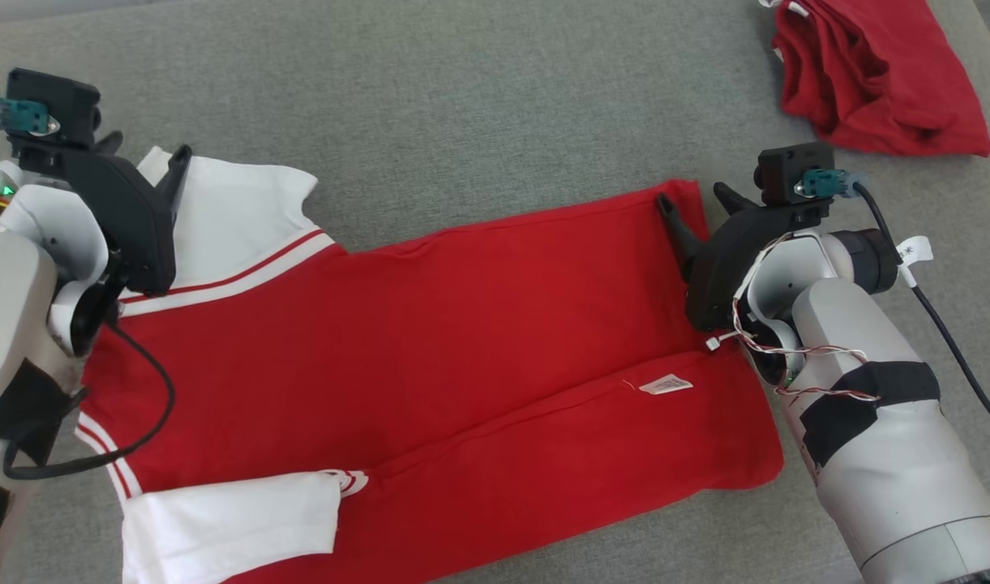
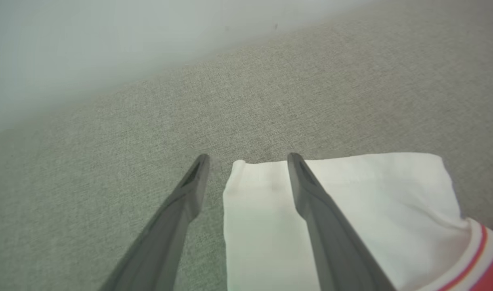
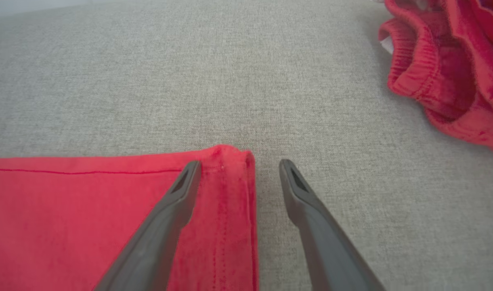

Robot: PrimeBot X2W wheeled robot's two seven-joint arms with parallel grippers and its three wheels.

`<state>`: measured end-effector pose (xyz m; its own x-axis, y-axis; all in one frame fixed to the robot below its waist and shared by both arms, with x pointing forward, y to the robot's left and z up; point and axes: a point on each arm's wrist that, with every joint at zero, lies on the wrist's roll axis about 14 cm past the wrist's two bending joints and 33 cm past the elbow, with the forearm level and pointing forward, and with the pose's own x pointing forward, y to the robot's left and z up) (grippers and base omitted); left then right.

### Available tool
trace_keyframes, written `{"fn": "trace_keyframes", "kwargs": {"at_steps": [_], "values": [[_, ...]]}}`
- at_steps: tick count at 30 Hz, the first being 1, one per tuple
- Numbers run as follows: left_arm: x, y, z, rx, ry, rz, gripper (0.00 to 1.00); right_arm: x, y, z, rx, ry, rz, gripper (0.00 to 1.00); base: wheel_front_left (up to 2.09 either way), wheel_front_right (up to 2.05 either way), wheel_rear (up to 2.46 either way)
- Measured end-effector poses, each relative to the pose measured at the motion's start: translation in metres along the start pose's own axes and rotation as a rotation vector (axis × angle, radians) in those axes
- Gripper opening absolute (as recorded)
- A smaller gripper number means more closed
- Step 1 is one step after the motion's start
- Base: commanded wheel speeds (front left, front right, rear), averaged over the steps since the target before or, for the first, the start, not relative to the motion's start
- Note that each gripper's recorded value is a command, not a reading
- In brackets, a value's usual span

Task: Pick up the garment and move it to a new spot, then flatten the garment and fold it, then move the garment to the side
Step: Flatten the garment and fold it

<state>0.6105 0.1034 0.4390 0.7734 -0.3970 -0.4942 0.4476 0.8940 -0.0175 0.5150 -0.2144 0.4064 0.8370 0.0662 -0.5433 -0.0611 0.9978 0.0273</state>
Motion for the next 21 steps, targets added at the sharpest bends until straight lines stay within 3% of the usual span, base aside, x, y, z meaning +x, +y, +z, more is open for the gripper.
{"fn": "trace_keyframes", "kwargs": {"at_steps": [7, 15, 16, 17, 21], "values": [[0.008, 0.006, -0.017, 0.011, 0.066, 0.013, 1.0, 0.002, 0.003, -0.004, -0.001, 0.014, 0.01, 1.0, 0.0, 0.0, 0.0], [0.017, 0.002, -0.038, -0.057, 0.126, -0.005, 1.0, 0.009, 0.007, -0.005, -0.01, 0.024, 0.025, 1.0, 0.0, 0.0, 0.0], [0.017, 0.001, -0.042, -0.065, 0.143, -0.007, 0.56, 0.01, 0.007, -0.005, -0.009, 0.026, 0.025, 0.5, 0.0, 0.0, 0.0], [0.019, 0.001, -0.044, -0.066, 0.156, -0.009, 0.0, 0.011, 0.008, -0.007, -0.011, 0.031, 0.027, 0.0, 0.0, 0.0, 0.0], [0.019, -0.002, -0.041, -0.07, 0.13, -0.018, 0.0, 0.014, 0.007, 0.0, -0.012, 0.003, 0.025, 0.0, 0.0, 0.0, 0.0]]}}
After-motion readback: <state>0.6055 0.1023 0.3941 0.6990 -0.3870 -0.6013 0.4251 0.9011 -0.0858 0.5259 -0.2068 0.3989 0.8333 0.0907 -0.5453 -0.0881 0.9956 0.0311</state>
